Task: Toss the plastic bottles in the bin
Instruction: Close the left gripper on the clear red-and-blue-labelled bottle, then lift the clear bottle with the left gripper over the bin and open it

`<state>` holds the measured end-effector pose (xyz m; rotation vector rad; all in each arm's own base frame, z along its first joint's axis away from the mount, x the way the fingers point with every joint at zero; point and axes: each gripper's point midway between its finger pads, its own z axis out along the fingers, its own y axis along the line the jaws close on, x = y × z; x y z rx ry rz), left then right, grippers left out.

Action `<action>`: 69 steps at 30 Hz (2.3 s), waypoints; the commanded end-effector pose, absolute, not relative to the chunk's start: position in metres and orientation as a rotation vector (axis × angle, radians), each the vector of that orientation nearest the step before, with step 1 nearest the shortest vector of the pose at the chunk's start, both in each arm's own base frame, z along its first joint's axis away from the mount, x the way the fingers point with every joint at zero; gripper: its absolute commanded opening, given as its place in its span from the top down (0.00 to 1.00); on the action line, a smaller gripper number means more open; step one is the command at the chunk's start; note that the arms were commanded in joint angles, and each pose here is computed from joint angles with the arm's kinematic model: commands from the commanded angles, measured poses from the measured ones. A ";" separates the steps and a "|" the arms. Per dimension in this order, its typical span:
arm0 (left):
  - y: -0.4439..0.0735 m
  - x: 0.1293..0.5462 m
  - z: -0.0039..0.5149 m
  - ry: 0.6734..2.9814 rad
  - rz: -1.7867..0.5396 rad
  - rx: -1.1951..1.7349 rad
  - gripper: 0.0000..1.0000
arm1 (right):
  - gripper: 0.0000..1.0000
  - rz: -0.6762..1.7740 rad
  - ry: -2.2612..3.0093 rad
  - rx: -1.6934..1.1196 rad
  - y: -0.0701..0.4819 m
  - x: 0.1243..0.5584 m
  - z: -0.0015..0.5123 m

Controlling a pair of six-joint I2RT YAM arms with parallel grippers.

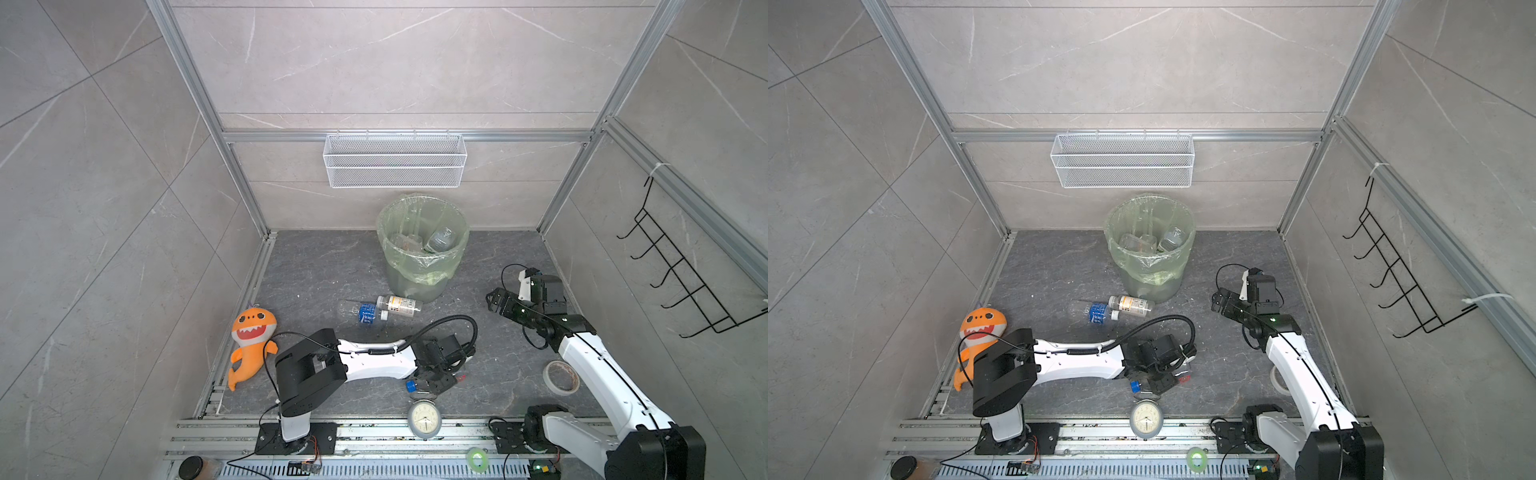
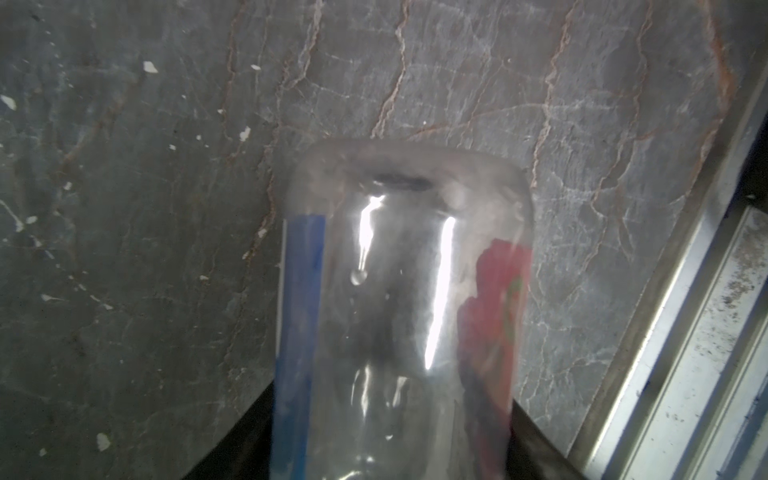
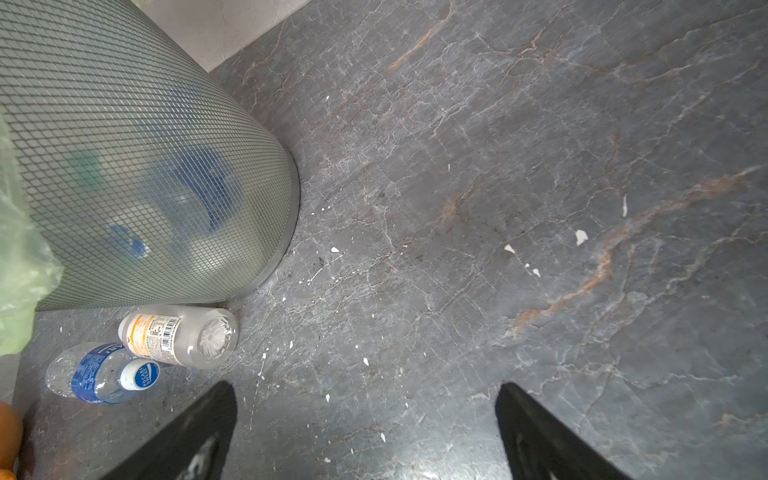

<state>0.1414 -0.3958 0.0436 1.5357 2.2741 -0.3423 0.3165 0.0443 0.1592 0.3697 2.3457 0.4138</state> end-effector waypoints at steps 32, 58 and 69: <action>-0.254 0.234 0.167 2.125 -0.474 0.713 0.42 | 0.01 0.521 2.302 0.308 0.058 0.319 0.168; -0.253 0.278 0.361 1.789 -0.707 0.538 0.40 | 0.01 0.590 2.305 0.277 0.068 0.320 0.172; -0.317 0.428 0.479 1.699 -0.859 0.549 0.00 | 0.02 0.616 2.310 0.275 0.072 0.319 0.173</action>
